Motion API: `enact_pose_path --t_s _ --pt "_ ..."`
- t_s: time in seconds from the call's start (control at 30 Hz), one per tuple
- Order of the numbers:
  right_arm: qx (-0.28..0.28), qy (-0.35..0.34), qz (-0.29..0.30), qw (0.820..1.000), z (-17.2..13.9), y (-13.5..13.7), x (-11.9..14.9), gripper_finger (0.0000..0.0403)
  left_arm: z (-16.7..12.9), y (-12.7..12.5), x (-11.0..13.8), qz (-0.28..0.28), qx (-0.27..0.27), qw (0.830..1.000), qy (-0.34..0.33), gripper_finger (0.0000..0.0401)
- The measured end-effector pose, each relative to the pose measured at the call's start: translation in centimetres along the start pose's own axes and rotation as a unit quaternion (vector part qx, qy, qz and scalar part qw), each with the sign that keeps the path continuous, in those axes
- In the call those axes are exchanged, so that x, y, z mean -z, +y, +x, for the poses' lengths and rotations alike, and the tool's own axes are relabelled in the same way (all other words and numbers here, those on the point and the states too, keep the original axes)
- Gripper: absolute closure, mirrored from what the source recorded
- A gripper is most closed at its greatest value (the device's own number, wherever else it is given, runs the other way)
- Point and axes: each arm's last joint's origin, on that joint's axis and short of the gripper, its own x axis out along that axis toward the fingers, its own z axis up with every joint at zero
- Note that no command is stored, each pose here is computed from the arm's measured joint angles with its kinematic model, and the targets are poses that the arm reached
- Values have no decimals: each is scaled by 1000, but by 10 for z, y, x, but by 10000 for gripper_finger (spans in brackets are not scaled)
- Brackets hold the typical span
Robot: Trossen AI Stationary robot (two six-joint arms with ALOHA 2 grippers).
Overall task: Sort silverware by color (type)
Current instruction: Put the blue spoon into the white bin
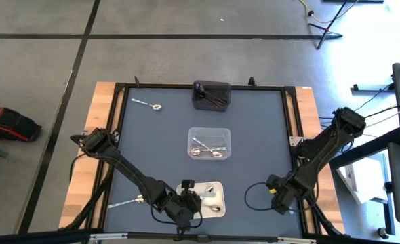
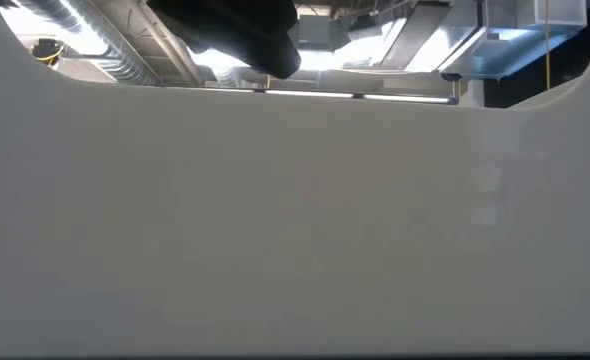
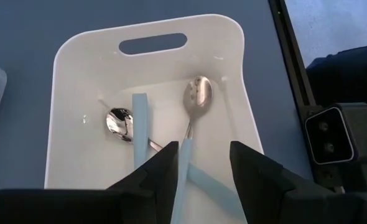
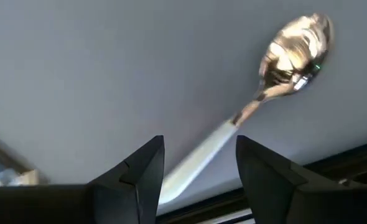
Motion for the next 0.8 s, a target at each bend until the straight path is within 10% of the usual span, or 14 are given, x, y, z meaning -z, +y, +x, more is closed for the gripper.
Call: enact_pose_path --t_s 0.37,0.8 --pt "34 36 14 999 32 -20 -5 226 0 0 0 -1 0 1000 0 261" --pt "25 13 -52 998 36 -22 -7 351 1 1 -1 -33 3 999 1 261"
